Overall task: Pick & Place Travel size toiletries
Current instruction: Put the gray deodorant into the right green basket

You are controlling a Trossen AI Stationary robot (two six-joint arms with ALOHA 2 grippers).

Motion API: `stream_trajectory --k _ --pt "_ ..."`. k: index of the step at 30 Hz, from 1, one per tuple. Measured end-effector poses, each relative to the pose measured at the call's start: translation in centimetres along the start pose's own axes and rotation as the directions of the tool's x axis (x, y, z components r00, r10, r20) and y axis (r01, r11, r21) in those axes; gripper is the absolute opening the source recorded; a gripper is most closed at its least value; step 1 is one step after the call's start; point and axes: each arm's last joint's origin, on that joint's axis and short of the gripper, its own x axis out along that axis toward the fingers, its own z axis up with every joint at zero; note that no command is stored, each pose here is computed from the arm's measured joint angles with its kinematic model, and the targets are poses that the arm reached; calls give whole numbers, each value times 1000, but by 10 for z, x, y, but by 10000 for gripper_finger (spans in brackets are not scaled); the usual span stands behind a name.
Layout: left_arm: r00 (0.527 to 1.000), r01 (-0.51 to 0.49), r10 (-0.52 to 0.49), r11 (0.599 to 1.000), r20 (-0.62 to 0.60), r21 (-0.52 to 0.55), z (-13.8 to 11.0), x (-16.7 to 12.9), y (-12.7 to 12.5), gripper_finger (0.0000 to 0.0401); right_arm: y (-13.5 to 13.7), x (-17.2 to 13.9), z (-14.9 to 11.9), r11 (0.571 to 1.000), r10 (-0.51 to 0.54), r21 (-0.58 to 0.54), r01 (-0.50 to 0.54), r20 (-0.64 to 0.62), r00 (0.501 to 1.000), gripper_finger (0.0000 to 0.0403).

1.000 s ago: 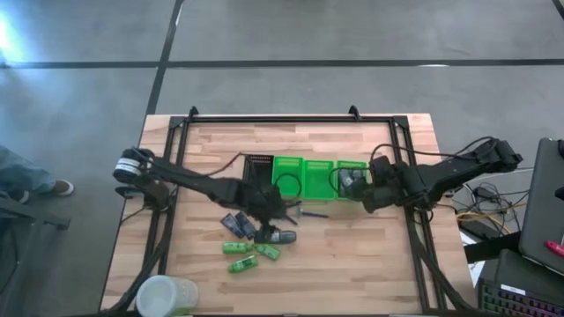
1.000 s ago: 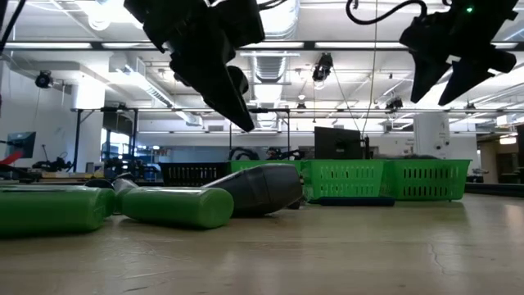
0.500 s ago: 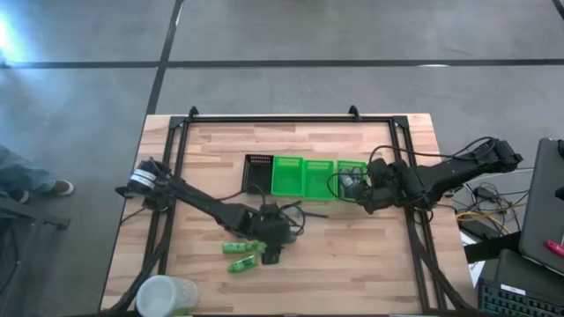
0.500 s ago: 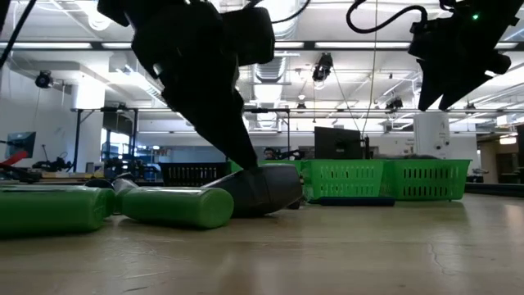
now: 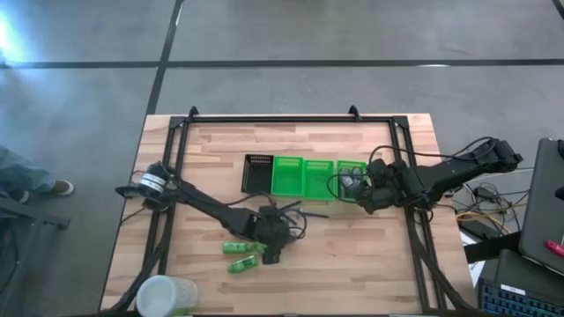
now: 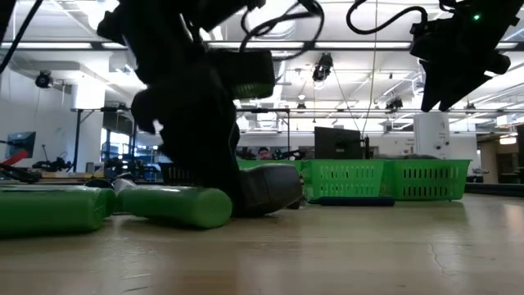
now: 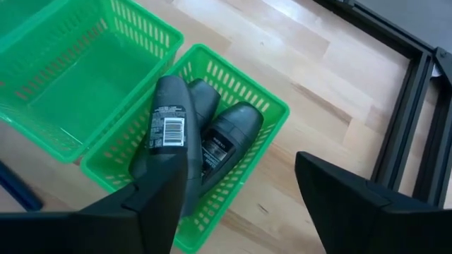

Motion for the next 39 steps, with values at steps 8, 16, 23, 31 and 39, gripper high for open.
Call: stream_trajectory --k 8,16,23,31,39 --pt "1000 6 -6 1000 0 17 3 5 0 256 0 0 0 1000 2 8 -2 -5 1000 242" --pt "1000 -13 12 999 24 35 13 -6 16 209 0 -2 0 999 38 22 -37 -45 998 233" --pt "983 -67 60 997 176 35 40 -52 46 209 -1 -18 7 935 338 164 -316 -131 932 244" --pt "887 -251 184 962 423 109 86 -95 71 209 7 -36 38 687 655 362 -630 66 753 266" --pt "843 -377 240 902 481 210 119 -101 85 209 17 -28 51 638 694 387 -666 86 715 294"
